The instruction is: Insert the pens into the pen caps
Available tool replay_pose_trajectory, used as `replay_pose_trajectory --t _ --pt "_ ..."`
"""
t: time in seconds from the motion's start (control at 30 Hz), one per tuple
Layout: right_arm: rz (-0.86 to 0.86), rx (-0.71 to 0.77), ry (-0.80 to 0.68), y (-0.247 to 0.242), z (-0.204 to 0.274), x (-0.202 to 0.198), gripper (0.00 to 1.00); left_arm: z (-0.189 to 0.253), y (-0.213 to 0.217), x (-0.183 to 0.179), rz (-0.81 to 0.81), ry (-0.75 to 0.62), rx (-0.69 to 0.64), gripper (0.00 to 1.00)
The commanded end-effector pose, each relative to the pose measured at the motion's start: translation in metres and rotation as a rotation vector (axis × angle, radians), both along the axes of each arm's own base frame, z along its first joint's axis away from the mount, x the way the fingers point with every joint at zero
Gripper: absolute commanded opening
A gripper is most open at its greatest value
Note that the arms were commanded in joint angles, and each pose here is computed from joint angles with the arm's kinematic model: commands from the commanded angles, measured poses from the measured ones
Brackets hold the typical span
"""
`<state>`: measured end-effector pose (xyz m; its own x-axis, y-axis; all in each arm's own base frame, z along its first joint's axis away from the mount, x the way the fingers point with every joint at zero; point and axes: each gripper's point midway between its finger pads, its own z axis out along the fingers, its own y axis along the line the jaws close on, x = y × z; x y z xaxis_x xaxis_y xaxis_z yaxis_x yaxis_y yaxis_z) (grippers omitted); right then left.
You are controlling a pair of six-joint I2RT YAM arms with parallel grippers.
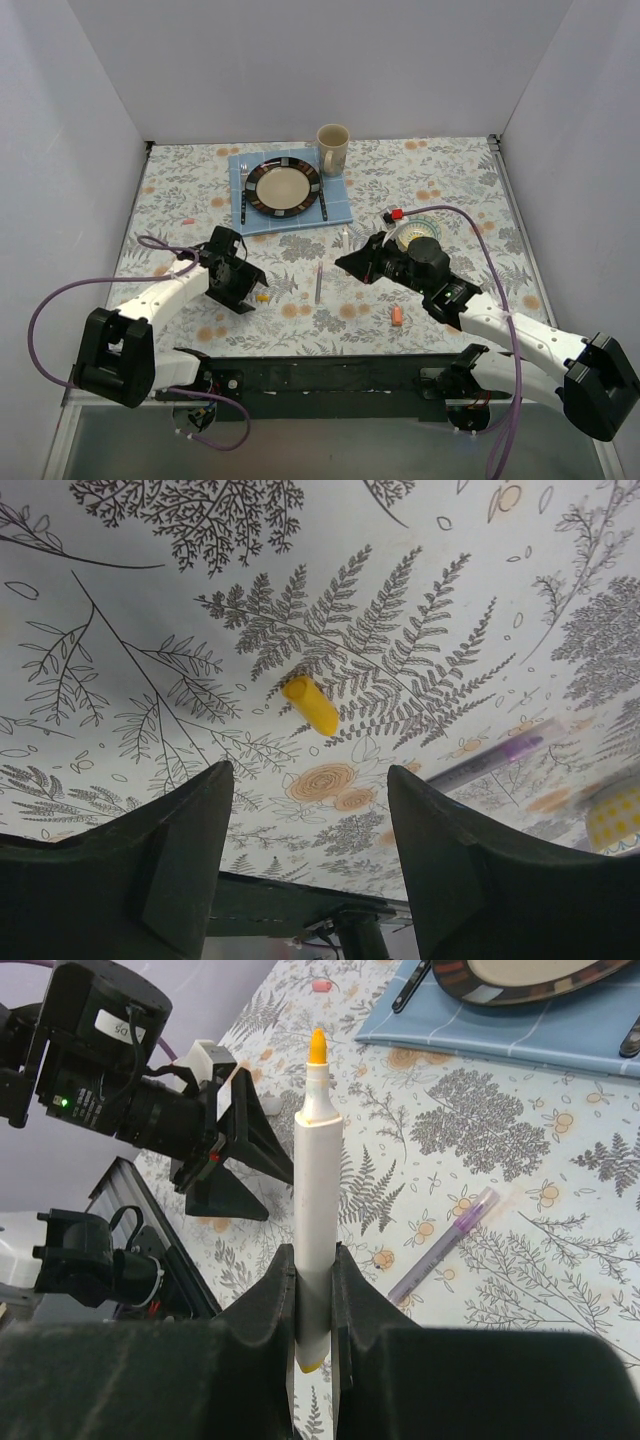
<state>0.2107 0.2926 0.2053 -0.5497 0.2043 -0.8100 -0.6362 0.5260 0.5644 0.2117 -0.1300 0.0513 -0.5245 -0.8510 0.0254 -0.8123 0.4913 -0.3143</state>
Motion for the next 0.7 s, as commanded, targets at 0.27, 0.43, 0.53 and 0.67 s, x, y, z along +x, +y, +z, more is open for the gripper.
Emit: replay_pose_trajectory --t 0.27,0.43,0.53,0.67 --pt "0.012 0.044 -0.062 -0.001 0.015 -0.004 0.01 -0.020 -0.007 0.007 0.487 0.146 -0.129 0.54" --pt "-0.008 0.047 -0.069 -0.005 0.017 -0.003 0.01 -0.026 -0.006 0.012 0.506 0.160 -0.110 0.52" --pt "-0.016 0.044 -0.069 -0.007 0.016 -0.003 0.01 -0.030 -0.004 0.013 0.516 0.191 -0.077 0.48" --pt "-0.029 0.040 -0.076 -0.010 0.017 -0.002 0.01 -0.032 0.001 0.008 0.528 0.240 -0.018 0.42"
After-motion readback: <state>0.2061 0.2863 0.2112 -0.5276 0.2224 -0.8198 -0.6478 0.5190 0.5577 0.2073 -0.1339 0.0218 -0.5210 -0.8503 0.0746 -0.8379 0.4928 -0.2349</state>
